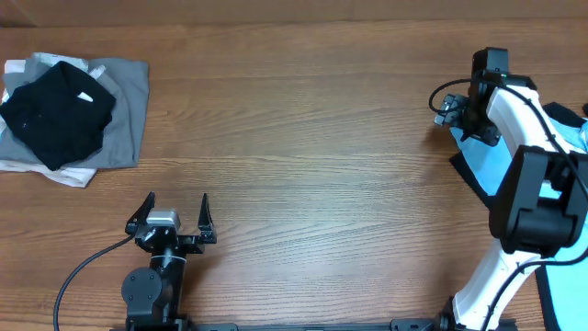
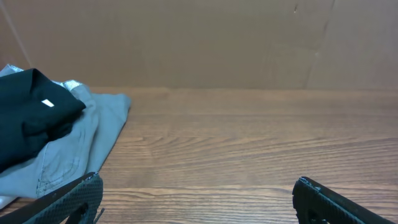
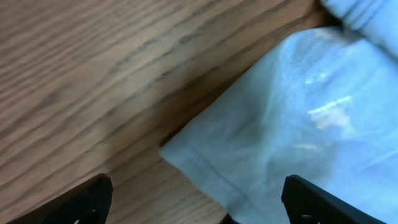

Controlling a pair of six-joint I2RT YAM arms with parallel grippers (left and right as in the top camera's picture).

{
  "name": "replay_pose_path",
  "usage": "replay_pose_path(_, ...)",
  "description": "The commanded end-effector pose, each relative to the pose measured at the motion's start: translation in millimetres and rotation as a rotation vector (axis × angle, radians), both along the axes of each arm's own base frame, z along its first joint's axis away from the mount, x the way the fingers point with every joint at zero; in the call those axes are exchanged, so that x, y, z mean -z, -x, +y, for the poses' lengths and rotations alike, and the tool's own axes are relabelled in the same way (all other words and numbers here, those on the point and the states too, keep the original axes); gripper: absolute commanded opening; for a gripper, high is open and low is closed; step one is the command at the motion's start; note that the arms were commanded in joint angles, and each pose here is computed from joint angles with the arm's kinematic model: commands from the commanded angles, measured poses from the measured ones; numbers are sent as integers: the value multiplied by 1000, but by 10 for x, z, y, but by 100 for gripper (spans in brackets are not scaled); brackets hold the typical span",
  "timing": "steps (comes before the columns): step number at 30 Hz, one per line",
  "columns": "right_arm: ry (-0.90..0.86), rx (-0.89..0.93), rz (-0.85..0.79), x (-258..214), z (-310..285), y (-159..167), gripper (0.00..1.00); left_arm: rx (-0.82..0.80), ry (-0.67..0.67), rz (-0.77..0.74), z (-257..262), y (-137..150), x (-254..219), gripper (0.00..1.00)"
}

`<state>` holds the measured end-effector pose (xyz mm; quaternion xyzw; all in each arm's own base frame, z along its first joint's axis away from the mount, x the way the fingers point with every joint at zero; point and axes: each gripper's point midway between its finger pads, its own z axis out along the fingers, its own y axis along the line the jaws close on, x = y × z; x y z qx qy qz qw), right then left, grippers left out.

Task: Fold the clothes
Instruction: 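Lower the right gripper onto the blue T-shirt edge and close it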

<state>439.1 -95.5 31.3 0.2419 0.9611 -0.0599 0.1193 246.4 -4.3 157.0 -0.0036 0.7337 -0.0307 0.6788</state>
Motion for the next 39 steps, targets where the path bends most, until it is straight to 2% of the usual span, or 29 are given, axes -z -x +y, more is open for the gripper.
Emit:
replay_pose_path(1, 21, 17, -26, -25, -42, -86, 92, 8, -21, -6, -8, 3, -3, 100)
replay_pose_path(22, 23, 43, -46, -12, -156, -108, 91, 8, -22, -6, -8, 3, -3, 100)
replay_pose_path(31, -26, 20, -88, -19, -72, -211, 93, 8, -21, -6, -8, 3, -3, 100)
replay_pose_path(39, -40, 19, -53, 151, -53, -183, 93, 8, -22, -6, -8, 3, -3, 100)
